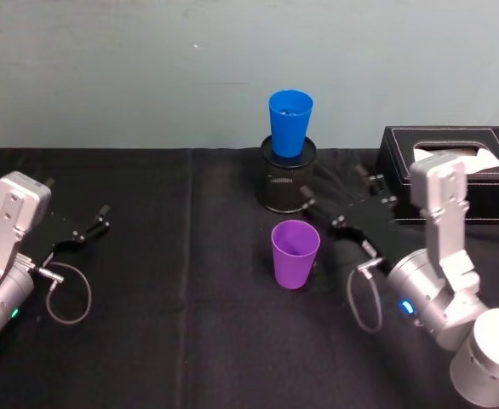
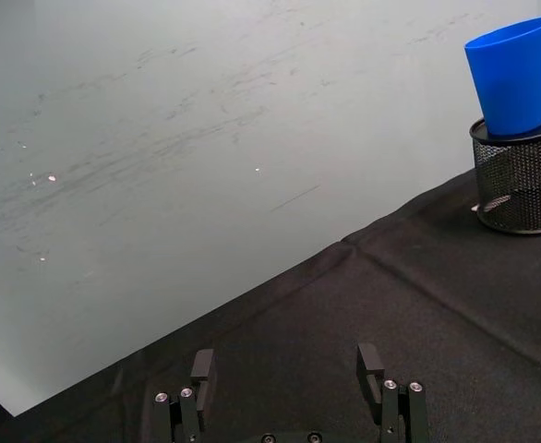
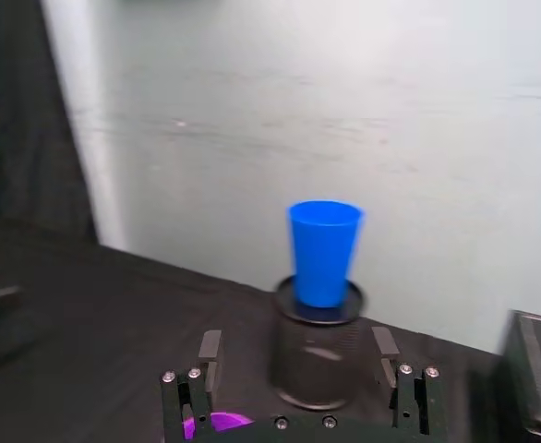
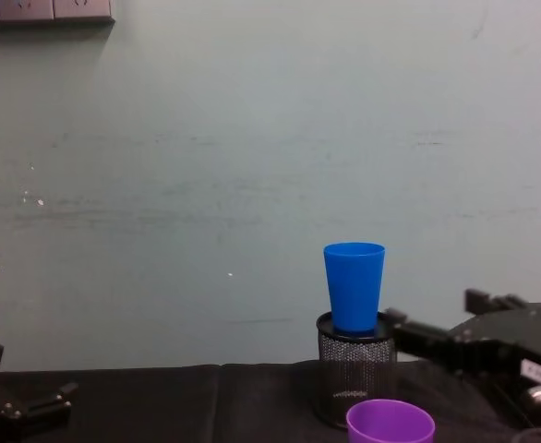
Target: Pick up one cup with a gripper and tap it against the other cup.
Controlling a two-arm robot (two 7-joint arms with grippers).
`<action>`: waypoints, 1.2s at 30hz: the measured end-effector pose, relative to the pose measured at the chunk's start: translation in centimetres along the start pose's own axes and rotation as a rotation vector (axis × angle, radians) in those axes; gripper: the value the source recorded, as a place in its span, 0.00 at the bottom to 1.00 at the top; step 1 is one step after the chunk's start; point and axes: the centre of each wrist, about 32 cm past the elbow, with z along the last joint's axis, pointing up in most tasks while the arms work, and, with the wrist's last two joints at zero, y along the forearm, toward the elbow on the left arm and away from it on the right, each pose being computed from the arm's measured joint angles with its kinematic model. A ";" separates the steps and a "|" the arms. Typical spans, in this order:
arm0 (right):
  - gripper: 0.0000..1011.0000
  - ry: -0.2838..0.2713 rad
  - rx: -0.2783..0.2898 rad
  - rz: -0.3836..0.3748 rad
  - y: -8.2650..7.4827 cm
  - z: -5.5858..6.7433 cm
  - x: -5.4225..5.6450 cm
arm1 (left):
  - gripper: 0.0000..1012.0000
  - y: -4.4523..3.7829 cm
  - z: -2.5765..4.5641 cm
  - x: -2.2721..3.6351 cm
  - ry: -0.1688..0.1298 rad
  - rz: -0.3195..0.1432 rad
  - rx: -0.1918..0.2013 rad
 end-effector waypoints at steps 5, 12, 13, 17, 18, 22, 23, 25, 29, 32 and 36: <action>0.99 0.002 -0.023 -0.076 -0.3 0.3 1.0 | 0.99 0.00 0.00 0.00 0.000 0.000 0.000; 0.99 -0.008 -0.058 -0.164 -0.7 -0.5 2.1 | 0.99 0.00 0.00 0.00 0.000 0.000 0.000; 0.99 -0.016 -0.068 -0.174 -0.7 -0.9 2.2 | 0.99 0.00 0.00 0.00 0.000 0.000 0.000; 0.99 -0.040 -0.068 -0.200 -0.6 -2.0 1.9 | 0.99 0.00 0.00 0.00 0.000 0.000 0.000; 0.99 -0.044 -0.066 -0.207 -0.5 -2.3 1.9 | 0.99 0.00 0.00 0.00 0.000 0.000 0.000; 0.99 -0.048 -0.062 -0.212 -0.5 -2.3 1.8 | 0.99 0.00 0.00 0.00 0.000 0.000 0.000; 0.99 -0.048 -0.062 -0.212 -0.5 -2.3 1.8 | 0.99 0.00 0.00 0.00 0.000 0.000 0.000; 0.99 -0.047 -0.063 -0.209 -0.5 -2.2 1.9 | 0.99 0.00 0.00 0.00 0.000 0.000 0.000; 0.99 -0.044 -0.063 -0.207 -0.5 -2.1 1.9 | 0.99 0.00 0.00 0.00 0.000 0.000 0.000; 0.99 -0.044 -0.063 -0.206 -0.5 -2.1 1.9 | 0.99 0.00 0.00 0.00 0.000 0.000 0.000; 0.99 -0.043 -0.063 -0.201 -0.5 -2.0 1.9 | 0.99 0.00 0.00 0.00 0.000 0.000 0.000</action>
